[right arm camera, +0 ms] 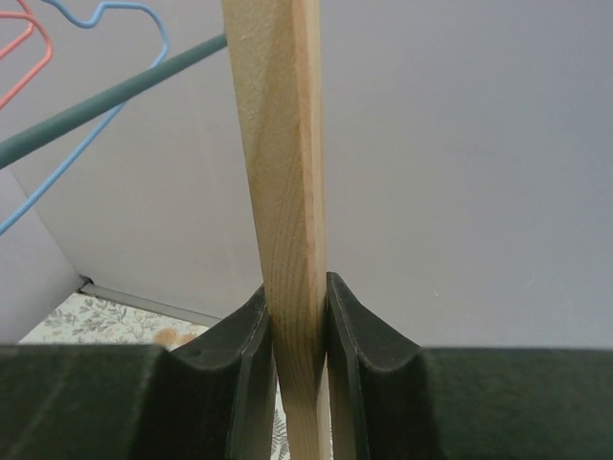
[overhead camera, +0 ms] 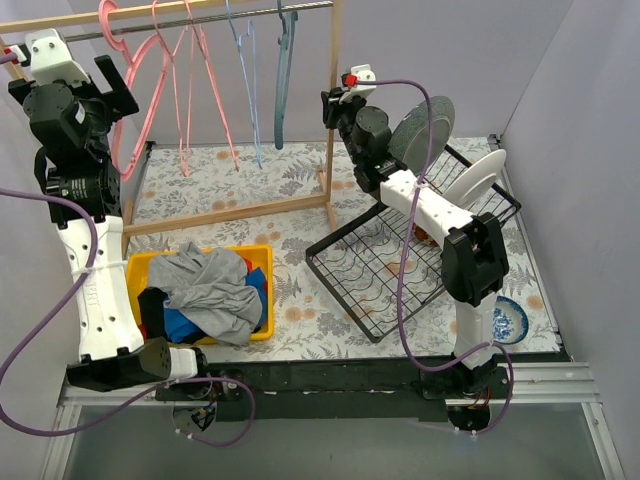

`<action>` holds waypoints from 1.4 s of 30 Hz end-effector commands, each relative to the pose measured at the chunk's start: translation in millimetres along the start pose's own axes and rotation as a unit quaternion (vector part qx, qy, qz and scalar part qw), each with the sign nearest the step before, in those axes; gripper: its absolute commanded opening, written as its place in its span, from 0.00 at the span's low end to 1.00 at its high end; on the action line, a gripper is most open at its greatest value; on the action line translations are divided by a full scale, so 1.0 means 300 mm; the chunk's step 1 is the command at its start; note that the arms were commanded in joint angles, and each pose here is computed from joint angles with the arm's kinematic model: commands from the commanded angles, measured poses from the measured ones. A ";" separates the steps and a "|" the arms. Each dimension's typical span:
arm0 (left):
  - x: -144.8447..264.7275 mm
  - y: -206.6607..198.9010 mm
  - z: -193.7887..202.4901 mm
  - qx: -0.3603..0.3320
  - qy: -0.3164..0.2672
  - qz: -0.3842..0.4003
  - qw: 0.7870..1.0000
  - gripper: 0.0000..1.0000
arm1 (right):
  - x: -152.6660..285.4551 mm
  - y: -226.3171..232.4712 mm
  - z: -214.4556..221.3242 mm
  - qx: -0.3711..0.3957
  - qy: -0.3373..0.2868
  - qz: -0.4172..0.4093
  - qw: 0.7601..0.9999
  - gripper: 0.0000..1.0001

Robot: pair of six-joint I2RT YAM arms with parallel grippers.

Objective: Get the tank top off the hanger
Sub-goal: Place the hanger at the clothesline, then reset both arms

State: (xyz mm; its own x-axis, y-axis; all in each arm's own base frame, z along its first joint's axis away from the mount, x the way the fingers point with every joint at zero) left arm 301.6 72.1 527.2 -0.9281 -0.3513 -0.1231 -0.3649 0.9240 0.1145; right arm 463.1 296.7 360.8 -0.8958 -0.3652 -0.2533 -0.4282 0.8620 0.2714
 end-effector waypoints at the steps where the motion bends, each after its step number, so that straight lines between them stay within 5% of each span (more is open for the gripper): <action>1: 0.059 0.036 -0.048 0.004 -0.026 -0.036 0.999 0.98 | 0.002 -0.021 -0.067 -0.043 -0.052 0.055 0.996 0.01; 6: 0.086 0.019 -0.048 0.009 -0.031 -0.003 0.999 0.98 | 0.029 -0.007 -0.035 -0.058 -0.033 0.025 0.997 0.01; 10: 0.142 0.003 -0.066 0.033 -0.045 0.029 0.998 0.98 | 0.049 0.024 -0.064 -0.069 -0.026 -0.015 0.997 0.38; 15: 0.155 -0.034 -0.037 0.029 -0.050 0.083 0.995 0.98 | 0.070 0.060 -0.141 -0.070 -0.014 -0.041 0.997 0.59; 17: 0.169 -0.054 -0.033 0.033 -0.053 0.115 0.991 0.98 | 0.091 0.070 -0.162 -0.068 -0.005 -0.054 0.996 0.90; 18: 0.176 -0.059 -0.033 0.035 -0.053 0.123 0.990 0.98 | 0.099 0.072 -0.166 -0.068 0.001 -0.055 0.996 0.97; 31: 0.290 -0.109 -0.085 0.070 -0.077 0.205 0.973 0.98 | 0.240 0.111 -0.293 -0.072 0.085 -0.085 0.990 0.99; 42: 0.416 -0.180 -0.051 0.112 -0.064 0.324 0.937 0.98 | 0.504 0.139 -0.404 -0.105 0.163 -0.136 0.972 0.99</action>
State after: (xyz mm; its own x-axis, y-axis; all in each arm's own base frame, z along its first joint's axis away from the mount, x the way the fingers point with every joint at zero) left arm 218.2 -8.5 528.9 -0.9547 0.1843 -0.2338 0.1816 0.9828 0.0330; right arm 327.8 246.1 437.2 -0.7735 -0.6282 -0.0833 -0.6074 0.6975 0.3801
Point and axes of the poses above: each gripper's point midway between its finger pads, its own x axis back along the fingers, its own y axis along the line the jaws close on, z = x × y, the point moved 8 cm from there along x, back along the fingers, and after that the axes turned 10 degrees about -x, right-handed, at the moved point
